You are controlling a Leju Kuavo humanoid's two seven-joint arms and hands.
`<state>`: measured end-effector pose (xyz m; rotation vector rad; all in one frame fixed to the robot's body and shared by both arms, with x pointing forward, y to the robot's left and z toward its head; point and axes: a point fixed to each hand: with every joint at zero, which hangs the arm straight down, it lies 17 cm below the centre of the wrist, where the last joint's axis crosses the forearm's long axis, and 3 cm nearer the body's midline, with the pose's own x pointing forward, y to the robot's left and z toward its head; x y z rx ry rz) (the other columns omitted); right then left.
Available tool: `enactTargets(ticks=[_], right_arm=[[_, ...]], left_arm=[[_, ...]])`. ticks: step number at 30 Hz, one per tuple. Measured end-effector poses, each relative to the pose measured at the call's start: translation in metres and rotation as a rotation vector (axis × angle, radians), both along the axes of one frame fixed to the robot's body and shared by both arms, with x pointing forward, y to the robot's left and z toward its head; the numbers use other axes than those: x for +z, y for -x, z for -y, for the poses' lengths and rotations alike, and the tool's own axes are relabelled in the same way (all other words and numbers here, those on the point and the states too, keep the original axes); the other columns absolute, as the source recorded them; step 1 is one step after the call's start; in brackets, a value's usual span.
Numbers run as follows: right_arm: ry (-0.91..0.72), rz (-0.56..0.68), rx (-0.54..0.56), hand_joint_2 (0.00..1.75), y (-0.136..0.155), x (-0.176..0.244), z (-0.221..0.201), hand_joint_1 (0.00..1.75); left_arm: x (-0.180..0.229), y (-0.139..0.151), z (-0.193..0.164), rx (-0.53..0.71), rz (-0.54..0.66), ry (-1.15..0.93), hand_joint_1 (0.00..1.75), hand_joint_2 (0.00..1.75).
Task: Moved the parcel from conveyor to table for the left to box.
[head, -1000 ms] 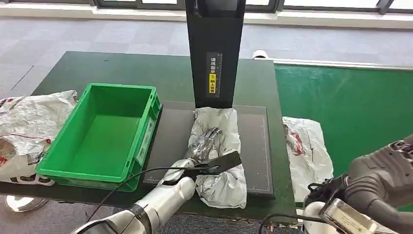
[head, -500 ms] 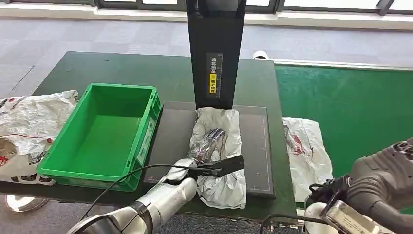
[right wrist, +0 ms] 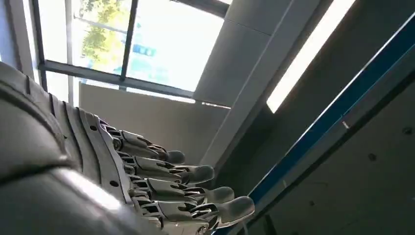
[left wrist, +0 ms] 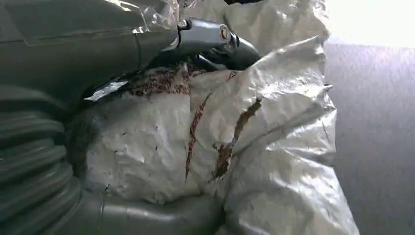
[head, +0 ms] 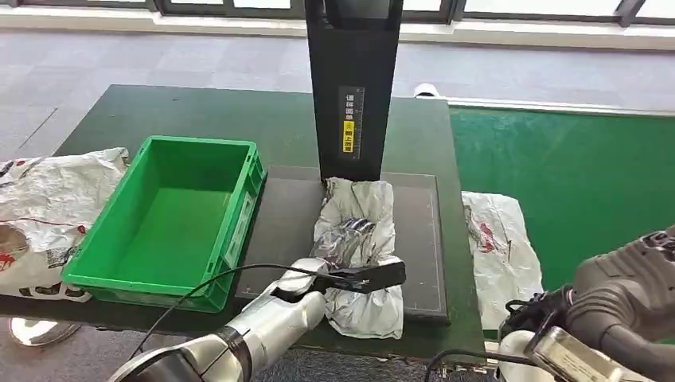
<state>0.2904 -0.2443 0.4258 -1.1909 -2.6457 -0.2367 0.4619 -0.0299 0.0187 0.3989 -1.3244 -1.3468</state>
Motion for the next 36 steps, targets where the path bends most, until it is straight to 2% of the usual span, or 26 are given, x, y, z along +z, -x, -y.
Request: enactTargets(ticks=[2,3,7,12,21,24,27,29,30,32,36], right_arm=[[0.000,0.000,-0.001,1.75,0.000,0.000,0.000,0.00],[-0.001,-0.001,-0.001,0.00,0.000,0.000,0.001,0.00],[0.004,-0.003,-0.004,0.00,0.000,-0.001,0.000,0.00],[0.010,-0.019,-0.001,0.00,-0.005,-0.005,-0.002,0.00],[0.018,-0.028,-0.001,0.00,-0.007,-0.007,-0.005,0.00],[0.010,-0.029,0.003,0.00,-0.007,-0.008,-0.003,0.00],[0.006,-0.040,0.004,0.00,-0.007,-0.011,-0.003,0.00],[0.004,-0.050,0.004,0.00,-0.007,-0.015,-0.002,0.00],[0.004,-0.050,0.004,0.00,-0.007,-0.015,-0.002,0.00],[0.002,-0.050,0.005,0.00,-0.007,-0.015,-0.001,0.00],[-0.004,-0.063,0.006,0.00,-0.007,-0.020,0.001,0.00]], left_arm=[[-0.002,0.000,-0.001,-0.004,0.003,-0.025,1.75,1.75],[-0.002,0.000,-0.002,-0.005,0.010,-0.037,1.75,1.75],[0.002,-0.006,-0.008,0.027,0.047,-0.045,1.75,1.75],[0.009,-0.024,-0.038,0.100,0.143,-0.079,1.75,1.75],[0.007,-0.031,-0.059,0.135,0.177,-0.134,1.75,1.75],[0.019,-0.036,-0.061,0.147,0.261,-0.133,1.75,1.75],[0.069,-0.038,-0.062,0.175,0.542,-0.122,1.75,1.75],[0.127,-0.038,-0.058,0.170,0.744,-0.086,1.75,1.75],[0.149,-0.038,-0.061,0.184,0.801,-0.054,1.75,1.75],[0.205,-0.043,-0.087,0.279,0.905,0.047,1.75,1.75],[0.289,-0.037,-0.147,0.390,1.107,0.143,1.75,1.75]])
